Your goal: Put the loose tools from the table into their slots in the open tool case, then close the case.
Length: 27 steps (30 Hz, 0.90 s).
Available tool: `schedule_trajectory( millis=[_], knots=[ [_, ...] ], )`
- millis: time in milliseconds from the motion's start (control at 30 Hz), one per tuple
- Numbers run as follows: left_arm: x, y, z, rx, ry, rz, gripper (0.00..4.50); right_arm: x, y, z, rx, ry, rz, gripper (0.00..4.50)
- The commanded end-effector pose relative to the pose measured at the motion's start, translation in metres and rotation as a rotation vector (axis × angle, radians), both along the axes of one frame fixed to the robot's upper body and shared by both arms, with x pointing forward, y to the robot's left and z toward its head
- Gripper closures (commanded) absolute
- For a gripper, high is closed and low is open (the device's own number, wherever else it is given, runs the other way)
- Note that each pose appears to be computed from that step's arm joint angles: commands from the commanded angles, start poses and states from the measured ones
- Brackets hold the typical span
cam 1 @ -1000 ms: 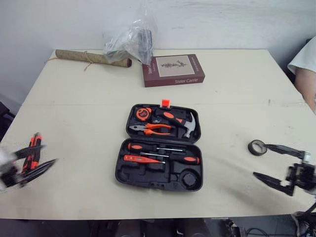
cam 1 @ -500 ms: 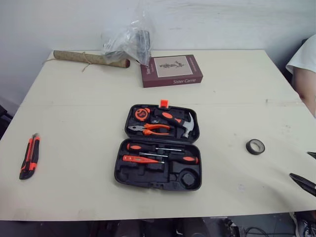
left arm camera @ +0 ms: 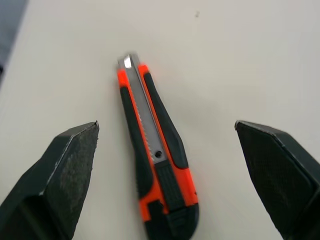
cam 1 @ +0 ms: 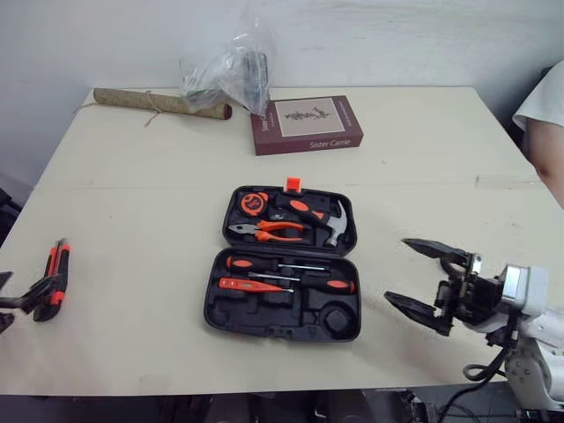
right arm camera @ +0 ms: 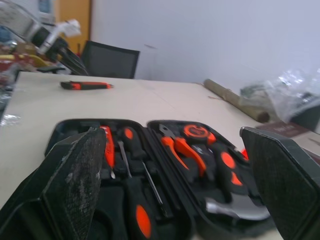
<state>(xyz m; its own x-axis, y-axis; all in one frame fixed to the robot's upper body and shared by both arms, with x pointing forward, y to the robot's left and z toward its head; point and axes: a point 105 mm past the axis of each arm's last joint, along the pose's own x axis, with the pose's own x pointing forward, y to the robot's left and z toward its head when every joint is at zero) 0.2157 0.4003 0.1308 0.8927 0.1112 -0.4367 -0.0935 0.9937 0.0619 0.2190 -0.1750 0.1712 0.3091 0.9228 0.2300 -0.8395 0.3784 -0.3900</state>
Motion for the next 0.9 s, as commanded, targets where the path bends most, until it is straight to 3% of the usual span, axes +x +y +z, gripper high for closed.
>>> schedule_trajectory(
  millis=[33, 200, 600, 700, 833, 867, 900],
  knots=[
    [0.006, -0.004, -0.004, -0.021, 0.075, 0.106, 0.06, -0.003, 0.012, 0.009, -0.002, -0.061, 0.062, 0.0],
    [0.015, 0.004, -0.01, -0.043, 0.102, 0.177, 0.06, -0.014, 0.027, 0.007, -0.049, -0.092, 0.196, 0.0],
    [0.026, -0.002, -0.044, -0.166, 0.237, 0.149, 0.06, -0.013, 0.021, 0.001, -0.041, -0.104, 0.189, 0.0],
    [0.021, -0.011, -0.057, -0.195, 0.301, 0.106, 0.95, -0.015, 0.022, 0.004, -0.017, -0.109, 0.2, 0.0],
    [0.014, -0.01, -0.066, -0.211, 0.32, 0.114, 2.65, -0.018, 0.028, 0.015, 0.062, -0.108, 0.229, 0.0],
    [0.012, -0.009, -0.066, -0.211, 0.321, 0.116, 2.93, -0.02, 0.03, 0.015, 0.069, -0.105, 0.247, 0.0],
    [0.011, -0.009, -0.067, -0.211, 0.323, 0.116, 2.93, -0.022, 0.031, 0.016, 0.08, -0.1, 0.264, 0.0]
  ],
)
